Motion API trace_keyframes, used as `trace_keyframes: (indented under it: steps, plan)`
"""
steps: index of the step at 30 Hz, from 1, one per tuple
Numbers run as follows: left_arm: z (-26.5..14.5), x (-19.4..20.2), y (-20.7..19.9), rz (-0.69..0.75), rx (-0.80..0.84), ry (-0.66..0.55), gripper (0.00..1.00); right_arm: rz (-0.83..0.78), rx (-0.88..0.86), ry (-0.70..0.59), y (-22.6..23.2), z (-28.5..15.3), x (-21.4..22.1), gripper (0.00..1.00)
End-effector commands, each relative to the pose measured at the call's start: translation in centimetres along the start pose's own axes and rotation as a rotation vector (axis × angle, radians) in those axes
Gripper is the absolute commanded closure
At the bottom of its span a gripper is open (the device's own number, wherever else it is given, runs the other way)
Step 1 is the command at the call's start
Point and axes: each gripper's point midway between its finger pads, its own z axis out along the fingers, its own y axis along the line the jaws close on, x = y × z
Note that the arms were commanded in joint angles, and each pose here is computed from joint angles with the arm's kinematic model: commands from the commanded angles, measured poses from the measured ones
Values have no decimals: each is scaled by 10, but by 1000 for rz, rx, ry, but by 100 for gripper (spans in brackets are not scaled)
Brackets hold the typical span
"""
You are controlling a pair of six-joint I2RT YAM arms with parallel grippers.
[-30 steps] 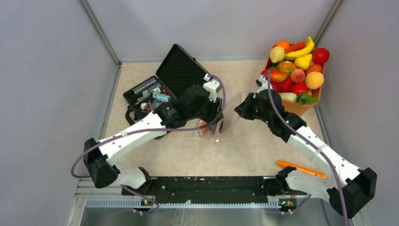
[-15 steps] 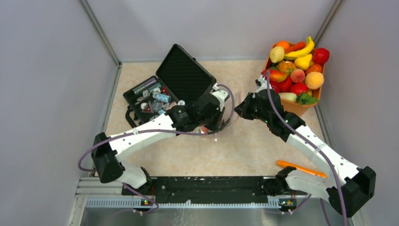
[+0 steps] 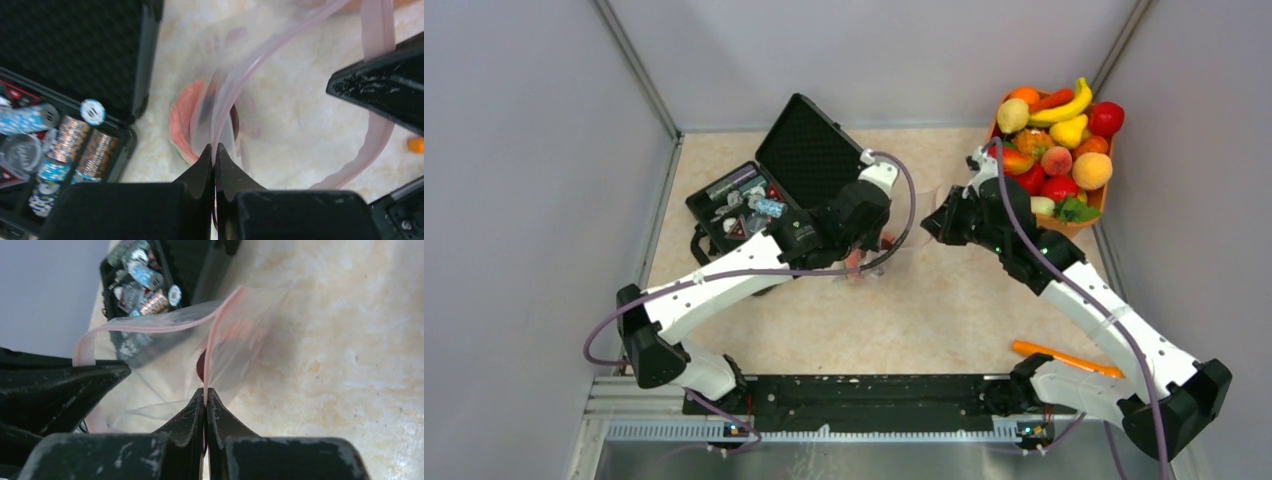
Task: Place the food in the zip-top bag and seal the zipper
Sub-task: Adjust the zipper food storage bag at the center of the board.
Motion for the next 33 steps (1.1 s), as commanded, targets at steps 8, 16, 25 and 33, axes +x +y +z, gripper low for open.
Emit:
trace_keyframes:
  steps: [8, 16, 25, 33]
  plan:
    - [-38, -60, 19, 74, -79, -88, 100, -104, 50, 19, -4, 11, -16, 100]
    - [-6, -14, -4, 42, 6, 40, 100, -111, 116, 17, -25, 12, -16, 98]
    - [16, -1, -14, 4, 13, 61, 100, -142, 59, -48, -8, -17, -41, 39]
    - [17, 2, -20, -10, 53, 47, 100, -92, 198, -304, -27, -60, -89, 32]
